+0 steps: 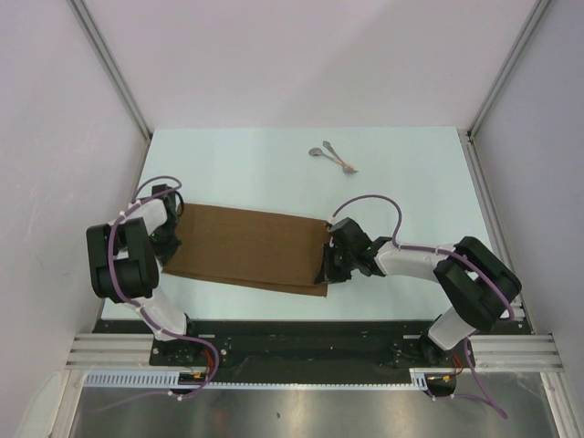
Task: Fold the napkin into a case and place the utensils inside
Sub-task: Fold and flatten the napkin at the center of the board.
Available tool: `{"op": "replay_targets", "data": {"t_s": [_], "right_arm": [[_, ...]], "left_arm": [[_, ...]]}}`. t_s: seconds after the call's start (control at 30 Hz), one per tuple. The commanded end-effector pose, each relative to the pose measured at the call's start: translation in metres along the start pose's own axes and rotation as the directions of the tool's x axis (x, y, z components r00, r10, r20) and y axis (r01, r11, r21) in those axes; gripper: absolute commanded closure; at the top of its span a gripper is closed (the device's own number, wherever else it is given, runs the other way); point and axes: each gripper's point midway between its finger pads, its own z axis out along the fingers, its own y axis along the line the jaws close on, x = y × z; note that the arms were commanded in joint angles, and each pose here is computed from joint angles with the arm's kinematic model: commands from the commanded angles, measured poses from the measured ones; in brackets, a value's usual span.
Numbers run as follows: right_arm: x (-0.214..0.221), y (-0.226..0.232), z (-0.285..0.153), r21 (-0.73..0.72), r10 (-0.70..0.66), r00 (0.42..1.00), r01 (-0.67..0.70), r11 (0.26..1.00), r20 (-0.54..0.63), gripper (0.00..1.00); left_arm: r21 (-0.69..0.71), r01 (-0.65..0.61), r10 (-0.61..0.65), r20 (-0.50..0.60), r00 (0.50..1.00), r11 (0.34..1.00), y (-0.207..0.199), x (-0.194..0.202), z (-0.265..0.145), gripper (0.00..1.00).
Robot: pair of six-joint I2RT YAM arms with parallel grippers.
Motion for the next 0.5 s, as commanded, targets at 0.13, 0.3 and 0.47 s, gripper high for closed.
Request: {"op": "replay_targets", "data": {"t_s": [0.13, 0.3, 0.47], "right_arm": [[0.011, -0.021, 0.011, 0.075, 0.021, 1.000, -0.020, 0.997, -0.009, 1.00], [0.016, -0.025, 0.013, 0.107, 0.020, 1.000, -0.019, 0.994, -0.012, 1.00], [0.017, -0.026, 0.012, 0.121, 0.008, 1.000, -0.007, 0.993, -0.004, 1.00]], "left_arm": [[-0.054, 0.013, -0.010, 0.043, 0.999, 0.998, 0.003, -0.008, 0.005, 1.00], [-0.068, 0.007, -0.004, 0.043, 0.999, 0.998, 0.004, -0.007, 0.007, 1.00], [-0.075, 0.006, -0.003, 0.042, 0.999, 0.997, 0.005, -0.007, 0.008, 1.00]]}}
